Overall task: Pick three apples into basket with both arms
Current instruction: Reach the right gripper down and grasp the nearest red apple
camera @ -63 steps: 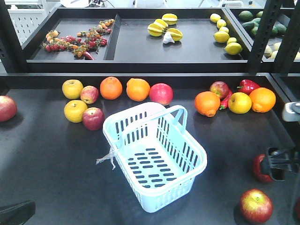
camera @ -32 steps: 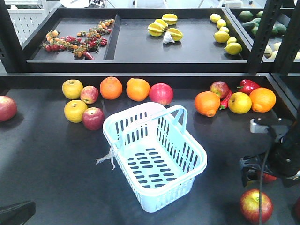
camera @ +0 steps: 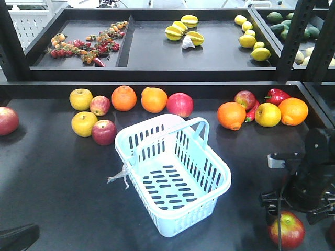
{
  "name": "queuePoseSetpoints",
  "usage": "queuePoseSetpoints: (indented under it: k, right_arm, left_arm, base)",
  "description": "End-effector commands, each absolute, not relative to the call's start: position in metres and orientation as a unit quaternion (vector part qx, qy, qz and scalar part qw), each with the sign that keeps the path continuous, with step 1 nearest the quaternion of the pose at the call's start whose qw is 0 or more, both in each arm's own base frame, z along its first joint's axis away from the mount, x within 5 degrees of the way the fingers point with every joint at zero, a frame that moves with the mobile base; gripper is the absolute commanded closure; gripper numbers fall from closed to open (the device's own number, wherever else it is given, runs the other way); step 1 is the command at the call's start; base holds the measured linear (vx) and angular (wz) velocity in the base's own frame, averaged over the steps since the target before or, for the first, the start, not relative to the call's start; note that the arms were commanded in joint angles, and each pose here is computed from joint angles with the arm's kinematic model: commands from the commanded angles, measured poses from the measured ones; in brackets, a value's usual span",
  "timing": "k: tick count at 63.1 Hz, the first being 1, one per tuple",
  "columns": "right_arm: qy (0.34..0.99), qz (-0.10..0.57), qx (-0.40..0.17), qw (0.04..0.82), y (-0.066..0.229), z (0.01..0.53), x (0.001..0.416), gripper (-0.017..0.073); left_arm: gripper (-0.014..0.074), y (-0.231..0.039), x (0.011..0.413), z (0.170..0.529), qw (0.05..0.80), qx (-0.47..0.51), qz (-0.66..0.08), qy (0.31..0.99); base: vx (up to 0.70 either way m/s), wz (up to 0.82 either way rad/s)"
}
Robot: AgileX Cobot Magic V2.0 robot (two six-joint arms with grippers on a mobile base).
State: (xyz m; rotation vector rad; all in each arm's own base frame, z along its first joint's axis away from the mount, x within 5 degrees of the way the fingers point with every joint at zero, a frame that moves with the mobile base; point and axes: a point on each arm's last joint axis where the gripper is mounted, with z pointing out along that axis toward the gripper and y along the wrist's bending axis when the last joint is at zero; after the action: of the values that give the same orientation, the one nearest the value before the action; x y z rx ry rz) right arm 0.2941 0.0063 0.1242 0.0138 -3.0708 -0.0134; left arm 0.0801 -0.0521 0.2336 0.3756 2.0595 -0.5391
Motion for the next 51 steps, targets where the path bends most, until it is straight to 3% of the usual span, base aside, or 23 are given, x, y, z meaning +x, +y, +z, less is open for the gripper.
queuePoseSetpoints:
  k: [1, 29, 36, 51]
  right_arm:
    - [-1.000, 0.003, 0.009, 0.007, 0.003, 0.132, 0.302, -0.0085]
    - [-0.999, 0.011, 0.012, 0.040, 0.001, 0.104, 0.304, -0.0031]
    - [-0.999, 0.012, 0.014, 0.039, 0.001, 0.107, 0.304, 0.0056]
    - [-0.999, -0.013, 0.053, -0.004, 0.006, 0.144, 0.300, 0.0377]
  left_arm:
    - [0.0601, -0.052, 0.084, 0.245, 0.499, 0.137, -0.227, 0.825]
    - [0.0601, -0.052, 0.084, 0.245, 0.499, 0.137, -0.227, 0.825]
    - [0.0601, -0.052, 0.084, 0.245, 0.499, 0.137, -0.227, 0.825]
    - [0.0601, -0.052, 0.084, 0.245, 0.499, 0.137, -0.227, 0.825]
  base:
    - [0.00, 0.00]
    - [0.00, 0.00]
    - [0.00, 0.00]
    - [0.00, 0.00]
